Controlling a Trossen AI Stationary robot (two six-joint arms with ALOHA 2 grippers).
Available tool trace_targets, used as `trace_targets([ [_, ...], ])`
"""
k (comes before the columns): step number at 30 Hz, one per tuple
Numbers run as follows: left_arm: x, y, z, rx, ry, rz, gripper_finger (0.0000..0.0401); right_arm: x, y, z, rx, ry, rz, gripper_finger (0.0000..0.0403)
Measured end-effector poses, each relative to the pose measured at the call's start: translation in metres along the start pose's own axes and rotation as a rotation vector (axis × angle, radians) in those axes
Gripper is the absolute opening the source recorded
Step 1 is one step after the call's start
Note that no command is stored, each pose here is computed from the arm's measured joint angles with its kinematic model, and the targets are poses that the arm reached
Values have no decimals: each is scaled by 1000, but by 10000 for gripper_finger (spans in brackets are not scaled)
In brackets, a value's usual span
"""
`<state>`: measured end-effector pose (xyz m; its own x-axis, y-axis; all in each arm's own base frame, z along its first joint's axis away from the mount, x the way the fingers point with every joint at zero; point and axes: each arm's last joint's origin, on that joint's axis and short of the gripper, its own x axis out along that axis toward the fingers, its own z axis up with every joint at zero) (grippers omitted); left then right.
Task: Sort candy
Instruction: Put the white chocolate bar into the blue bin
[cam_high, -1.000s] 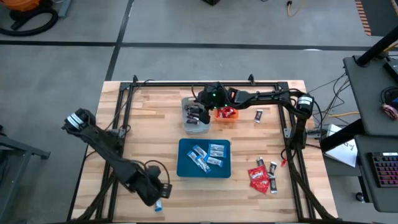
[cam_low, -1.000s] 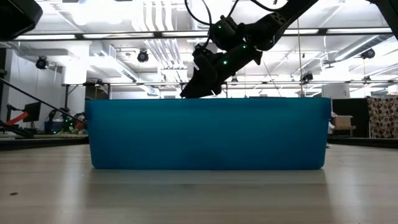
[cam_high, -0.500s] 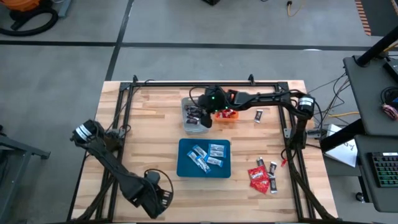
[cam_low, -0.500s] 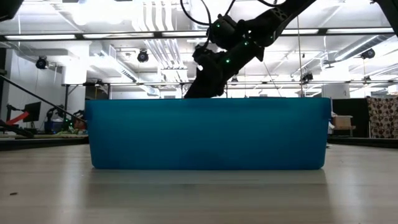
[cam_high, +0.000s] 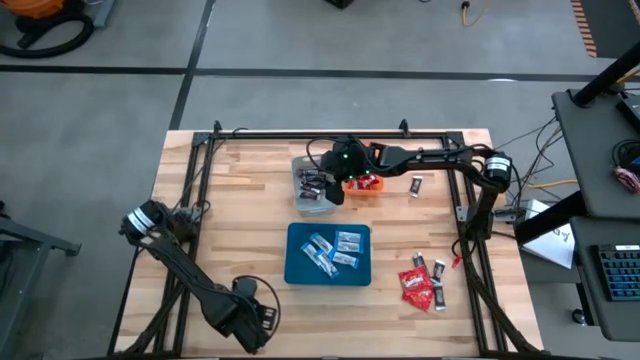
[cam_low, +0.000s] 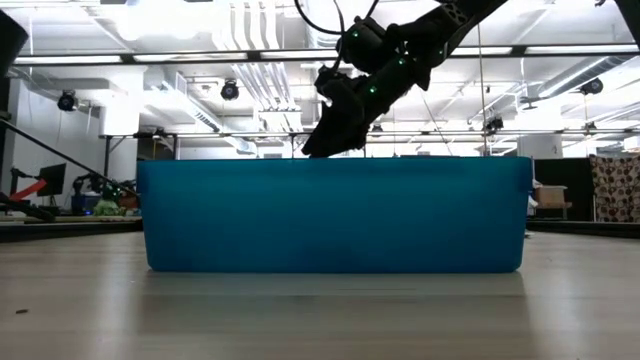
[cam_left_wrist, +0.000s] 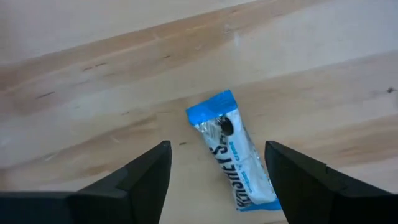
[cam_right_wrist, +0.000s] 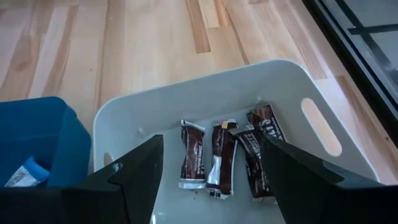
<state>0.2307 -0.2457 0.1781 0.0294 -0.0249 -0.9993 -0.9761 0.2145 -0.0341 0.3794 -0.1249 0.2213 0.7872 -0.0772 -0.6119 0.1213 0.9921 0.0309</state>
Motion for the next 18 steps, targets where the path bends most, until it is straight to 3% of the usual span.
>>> trace_targets([
  [18, 28, -7, -6, 16, 16, 31, 237, 1, 0, -4, 5, 16, 2, 256],
])
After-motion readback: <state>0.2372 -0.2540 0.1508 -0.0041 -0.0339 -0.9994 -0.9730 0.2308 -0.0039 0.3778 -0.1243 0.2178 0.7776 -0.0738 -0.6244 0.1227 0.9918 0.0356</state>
